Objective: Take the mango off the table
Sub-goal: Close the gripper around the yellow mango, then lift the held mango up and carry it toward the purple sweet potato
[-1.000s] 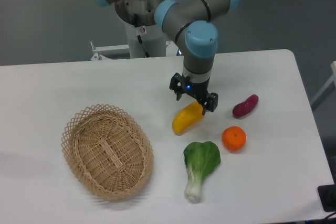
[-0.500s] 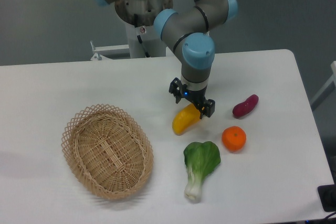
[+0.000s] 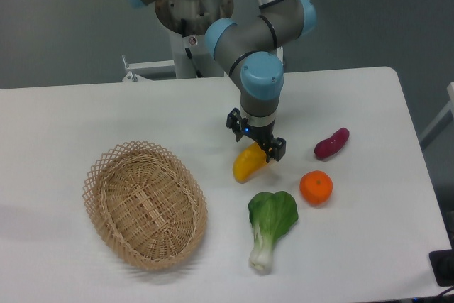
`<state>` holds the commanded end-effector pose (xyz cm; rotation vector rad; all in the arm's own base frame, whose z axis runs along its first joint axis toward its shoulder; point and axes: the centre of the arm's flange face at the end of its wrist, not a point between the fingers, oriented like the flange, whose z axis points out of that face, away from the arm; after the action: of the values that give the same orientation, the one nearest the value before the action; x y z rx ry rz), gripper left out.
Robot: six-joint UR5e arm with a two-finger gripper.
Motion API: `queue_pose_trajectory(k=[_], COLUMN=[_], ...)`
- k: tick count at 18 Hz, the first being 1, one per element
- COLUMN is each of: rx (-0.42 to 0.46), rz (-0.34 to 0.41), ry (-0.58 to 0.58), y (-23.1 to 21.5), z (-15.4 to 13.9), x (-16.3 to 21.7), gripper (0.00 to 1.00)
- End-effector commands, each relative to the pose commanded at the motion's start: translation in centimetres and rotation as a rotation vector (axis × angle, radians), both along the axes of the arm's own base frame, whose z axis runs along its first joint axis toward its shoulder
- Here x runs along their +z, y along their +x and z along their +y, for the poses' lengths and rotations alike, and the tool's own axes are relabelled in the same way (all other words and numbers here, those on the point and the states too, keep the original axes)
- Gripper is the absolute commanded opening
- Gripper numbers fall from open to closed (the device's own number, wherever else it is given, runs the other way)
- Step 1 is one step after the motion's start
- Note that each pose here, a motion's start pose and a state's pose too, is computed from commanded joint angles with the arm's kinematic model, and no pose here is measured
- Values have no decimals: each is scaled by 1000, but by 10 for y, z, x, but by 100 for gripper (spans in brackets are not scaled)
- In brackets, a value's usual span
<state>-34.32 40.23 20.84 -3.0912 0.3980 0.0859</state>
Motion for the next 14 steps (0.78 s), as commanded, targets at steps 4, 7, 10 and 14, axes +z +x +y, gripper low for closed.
queue_pose_trajectory(k=[4,7,10,14], rx=[11,8,7,19], rz=[11,24,39,69], ry=[-5,-18,-8,24], y=[-2,-3,-7,-17], z=[0,-1,-1,-3], x=[3,4,13,36], gripper=[41,37,37,37])
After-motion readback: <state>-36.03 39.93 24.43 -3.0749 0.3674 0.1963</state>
